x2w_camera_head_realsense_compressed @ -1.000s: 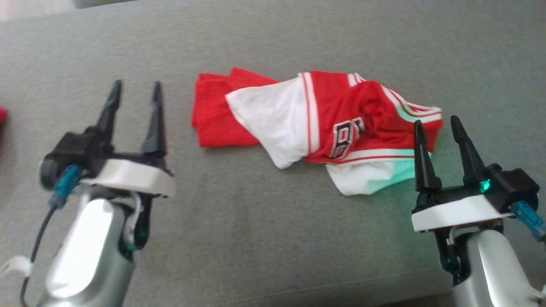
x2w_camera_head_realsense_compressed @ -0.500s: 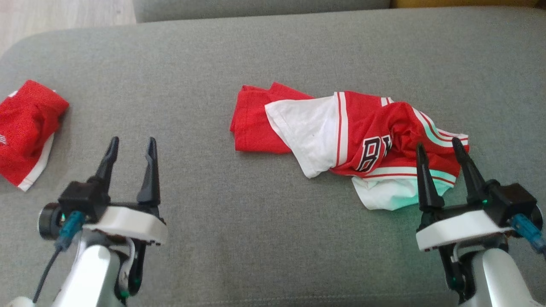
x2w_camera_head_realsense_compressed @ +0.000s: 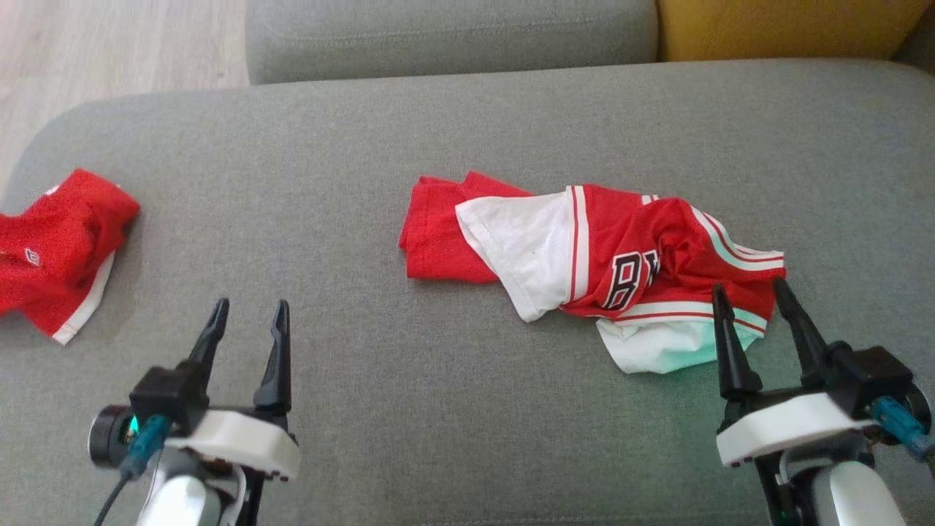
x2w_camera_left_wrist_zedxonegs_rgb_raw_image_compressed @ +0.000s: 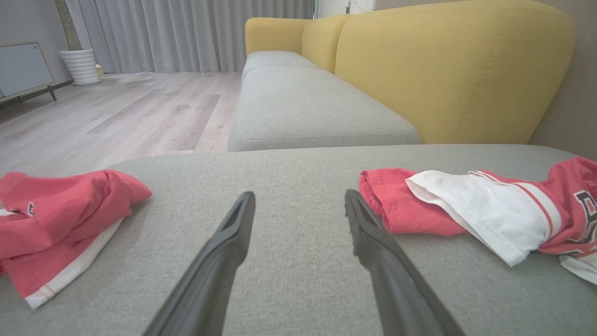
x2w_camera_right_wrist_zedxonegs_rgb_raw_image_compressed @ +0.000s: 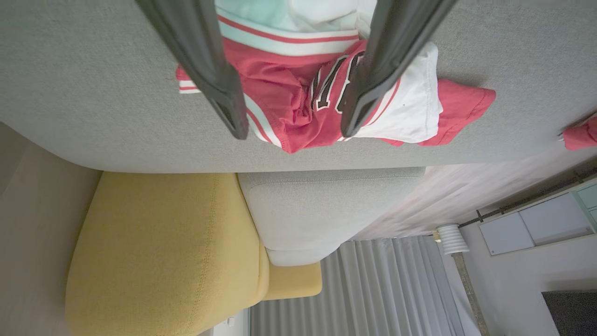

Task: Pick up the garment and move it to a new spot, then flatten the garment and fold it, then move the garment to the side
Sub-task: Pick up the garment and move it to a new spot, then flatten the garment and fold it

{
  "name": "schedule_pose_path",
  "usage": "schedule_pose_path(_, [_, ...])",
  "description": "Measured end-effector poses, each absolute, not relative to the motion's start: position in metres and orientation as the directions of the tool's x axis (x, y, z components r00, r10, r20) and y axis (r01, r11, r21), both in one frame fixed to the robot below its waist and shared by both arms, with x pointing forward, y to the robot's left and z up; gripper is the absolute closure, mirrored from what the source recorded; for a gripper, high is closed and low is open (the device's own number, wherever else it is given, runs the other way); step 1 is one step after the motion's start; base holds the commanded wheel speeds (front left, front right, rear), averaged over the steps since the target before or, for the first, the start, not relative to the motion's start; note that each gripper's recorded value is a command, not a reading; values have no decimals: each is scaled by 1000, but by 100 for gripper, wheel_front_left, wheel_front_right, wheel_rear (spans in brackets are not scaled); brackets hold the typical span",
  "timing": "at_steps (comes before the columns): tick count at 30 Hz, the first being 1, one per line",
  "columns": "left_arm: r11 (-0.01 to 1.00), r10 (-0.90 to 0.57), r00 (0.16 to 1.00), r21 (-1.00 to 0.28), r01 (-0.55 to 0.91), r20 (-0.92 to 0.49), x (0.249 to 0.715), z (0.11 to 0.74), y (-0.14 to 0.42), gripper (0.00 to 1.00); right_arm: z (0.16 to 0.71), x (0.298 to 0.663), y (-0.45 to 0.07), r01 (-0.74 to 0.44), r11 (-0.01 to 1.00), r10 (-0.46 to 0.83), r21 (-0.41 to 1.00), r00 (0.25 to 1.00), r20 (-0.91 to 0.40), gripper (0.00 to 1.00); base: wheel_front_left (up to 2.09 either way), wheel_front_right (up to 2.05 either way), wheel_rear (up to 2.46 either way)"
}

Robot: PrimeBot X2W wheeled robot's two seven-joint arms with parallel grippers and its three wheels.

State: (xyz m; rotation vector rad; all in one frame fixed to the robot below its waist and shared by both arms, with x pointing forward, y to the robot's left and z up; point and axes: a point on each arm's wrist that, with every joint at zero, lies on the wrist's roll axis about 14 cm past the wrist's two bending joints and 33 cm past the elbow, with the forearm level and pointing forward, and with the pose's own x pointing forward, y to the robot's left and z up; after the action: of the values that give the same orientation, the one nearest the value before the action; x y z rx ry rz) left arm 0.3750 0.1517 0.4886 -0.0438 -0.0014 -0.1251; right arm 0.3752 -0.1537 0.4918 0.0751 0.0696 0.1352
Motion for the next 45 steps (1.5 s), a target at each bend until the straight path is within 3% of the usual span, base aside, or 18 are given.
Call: schedule_pose_path(45, [992, -115, 992, -65, 112, -45, 370, 472, 149, 0, 477, 369, -156, -123, 989, 132, 82, 984, -120, 0, 0, 0, 0])
